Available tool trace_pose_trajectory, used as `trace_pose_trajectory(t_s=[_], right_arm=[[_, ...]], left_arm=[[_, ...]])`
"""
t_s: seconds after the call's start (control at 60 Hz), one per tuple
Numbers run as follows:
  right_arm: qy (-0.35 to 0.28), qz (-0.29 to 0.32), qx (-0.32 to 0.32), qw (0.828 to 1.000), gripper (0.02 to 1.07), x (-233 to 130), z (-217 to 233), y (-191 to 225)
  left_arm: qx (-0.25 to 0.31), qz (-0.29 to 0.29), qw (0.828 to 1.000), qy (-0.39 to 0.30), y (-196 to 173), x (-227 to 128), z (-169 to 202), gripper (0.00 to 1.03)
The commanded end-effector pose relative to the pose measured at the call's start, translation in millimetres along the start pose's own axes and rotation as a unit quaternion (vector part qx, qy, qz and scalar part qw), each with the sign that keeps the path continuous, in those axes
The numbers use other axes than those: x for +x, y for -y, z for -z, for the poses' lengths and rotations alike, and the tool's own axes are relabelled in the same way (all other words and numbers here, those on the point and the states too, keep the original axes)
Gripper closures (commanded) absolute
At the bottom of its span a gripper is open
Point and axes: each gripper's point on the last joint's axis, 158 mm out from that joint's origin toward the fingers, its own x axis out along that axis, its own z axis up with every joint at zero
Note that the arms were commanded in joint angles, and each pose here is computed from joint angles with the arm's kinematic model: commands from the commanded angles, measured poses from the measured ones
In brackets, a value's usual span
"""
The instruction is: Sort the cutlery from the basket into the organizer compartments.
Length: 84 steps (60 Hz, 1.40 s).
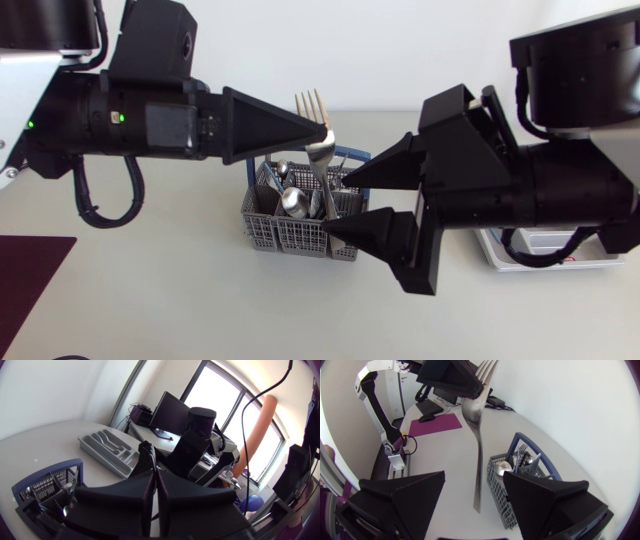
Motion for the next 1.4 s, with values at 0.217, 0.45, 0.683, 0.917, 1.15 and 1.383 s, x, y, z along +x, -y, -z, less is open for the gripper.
trace_pose_trajectory(t_s=[0.217,0.45,0.683,0.917,1.15,1.383], right_arm=[[0.025,-0.010,0.000,1.000,0.46,6.7,-17.3,2.9],[0.023,-0.013,0.001,1.000,0.67,11.5,-17.1,4.2],[0.013,-0.015,0.012,1.000,1.01,15.8,-10.7,8.5],[0.003,-0.017,0.018,1.000,1.02,15.6,-3.9,6.7],[-0.011,-0.010,0.026,1.000,1.02,7.1,5.2,6.1],[-0.015,0.052,0.049,0.997,1.02,-23.1,16.8,34.9]], left_arm=[[-0.022,0.028,0.999,-0.006,8.1,4.9,-7.1,1.00],[-0.024,0.035,0.999,-0.007,9.4,4.0,-7.5,1.00],[-0.025,0.037,0.999,-0.006,9.0,3.3,-8.3,1.00],[-0.025,0.029,0.999,0.001,3.6,-0.8,-12.0,0.98],[-0.025,-0.013,0.998,0.052,-22.7,-24.6,-48.7,0.51],[-0.003,-0.112,0.987,0.117,-73.9,-71.5,-94.3,0.46]])
